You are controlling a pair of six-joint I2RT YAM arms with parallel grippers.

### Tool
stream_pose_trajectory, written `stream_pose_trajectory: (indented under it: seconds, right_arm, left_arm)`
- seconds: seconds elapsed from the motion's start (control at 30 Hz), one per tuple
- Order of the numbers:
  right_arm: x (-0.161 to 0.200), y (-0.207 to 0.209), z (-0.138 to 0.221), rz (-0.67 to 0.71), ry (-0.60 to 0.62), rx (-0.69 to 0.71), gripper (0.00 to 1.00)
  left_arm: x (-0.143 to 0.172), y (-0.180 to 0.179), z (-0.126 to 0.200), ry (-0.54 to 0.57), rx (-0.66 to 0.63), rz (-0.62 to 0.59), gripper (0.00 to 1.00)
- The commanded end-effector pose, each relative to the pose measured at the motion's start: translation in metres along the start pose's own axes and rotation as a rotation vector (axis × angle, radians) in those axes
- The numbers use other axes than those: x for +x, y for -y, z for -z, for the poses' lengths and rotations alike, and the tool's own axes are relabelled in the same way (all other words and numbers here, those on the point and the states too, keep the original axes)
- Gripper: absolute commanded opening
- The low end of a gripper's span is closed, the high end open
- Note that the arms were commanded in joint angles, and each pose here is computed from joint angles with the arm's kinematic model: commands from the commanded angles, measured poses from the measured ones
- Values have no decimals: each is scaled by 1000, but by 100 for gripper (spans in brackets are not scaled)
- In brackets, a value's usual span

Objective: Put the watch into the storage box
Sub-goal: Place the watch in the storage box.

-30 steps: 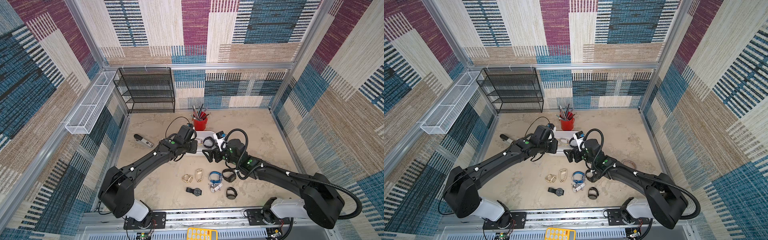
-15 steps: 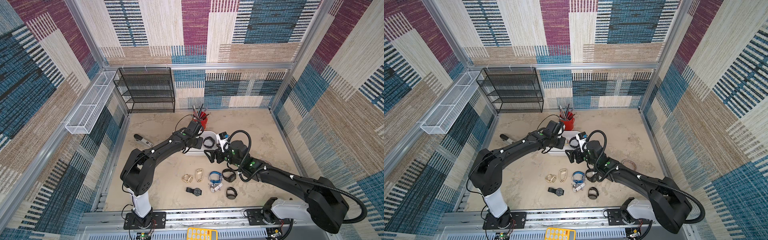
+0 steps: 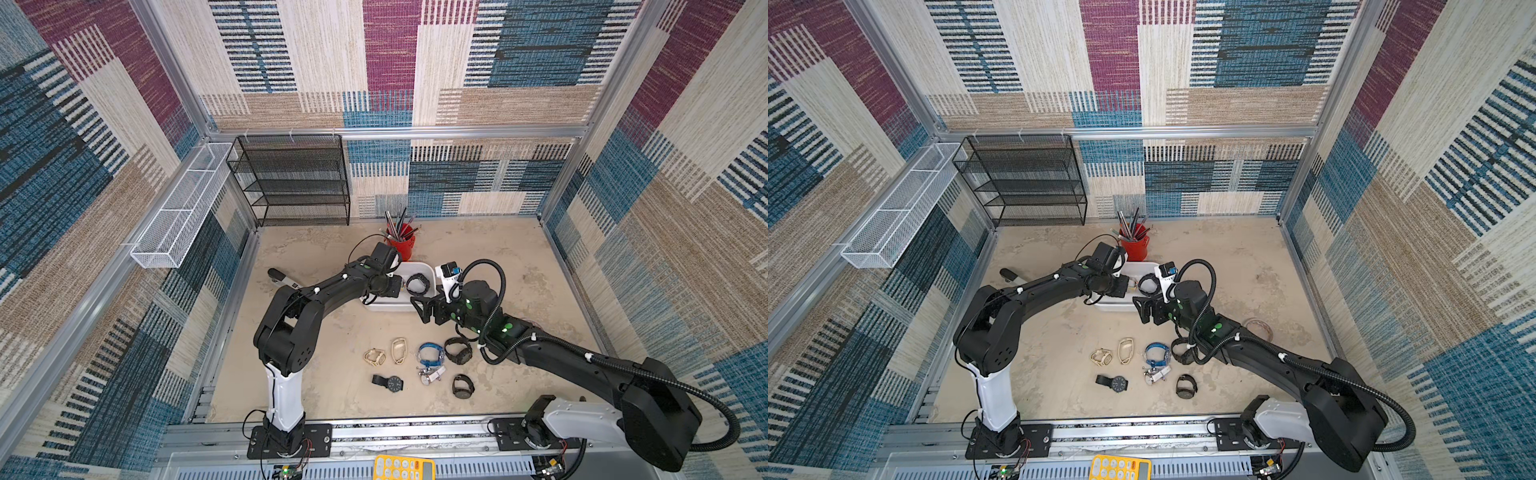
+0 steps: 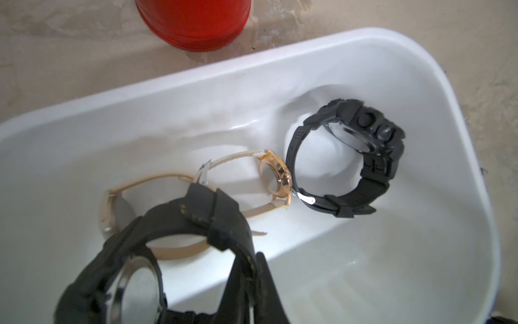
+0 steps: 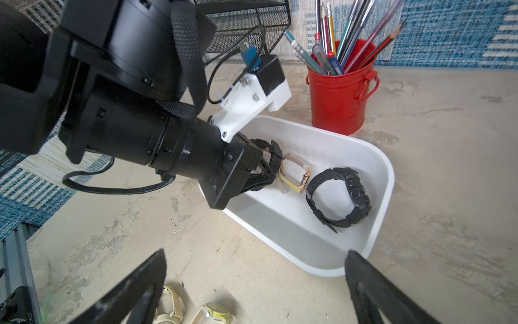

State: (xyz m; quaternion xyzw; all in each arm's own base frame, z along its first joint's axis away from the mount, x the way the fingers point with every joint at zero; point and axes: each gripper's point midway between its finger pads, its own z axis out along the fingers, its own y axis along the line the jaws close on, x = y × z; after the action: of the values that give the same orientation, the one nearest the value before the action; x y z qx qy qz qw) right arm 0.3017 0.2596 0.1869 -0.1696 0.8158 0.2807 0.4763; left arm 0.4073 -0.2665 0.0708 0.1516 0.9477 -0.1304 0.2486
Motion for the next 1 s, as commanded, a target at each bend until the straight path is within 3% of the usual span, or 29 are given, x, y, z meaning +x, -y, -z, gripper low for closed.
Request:
stream_pose_trajectory:
  seconds: [0.0,0.13,0.37,0.43,0.77,0.97]
  right_arm:
    - [-10,0,0,-4,31,7,99]
    - [-16,-2,2,-5,48,4,100]
    - [-32,-5,9,-4,97,-2,100]
    - [-33,-7,10,-6,106,-13,100]
    - [-28,-4,14,-13,103,0,100]
    - [-14,5,16,-42,35,49,100]
  left_arm:
    - [-5,3,-1,15,38,31,3]
    - [-10,2,10,38,41,48,15]
    - [-25,15,43,119,110,58,69]
    - [-26,19,50,129,132,55,77]
    - [-9,24,97,344,250,84,94]
    - [11,25,128,427,305,88,97]
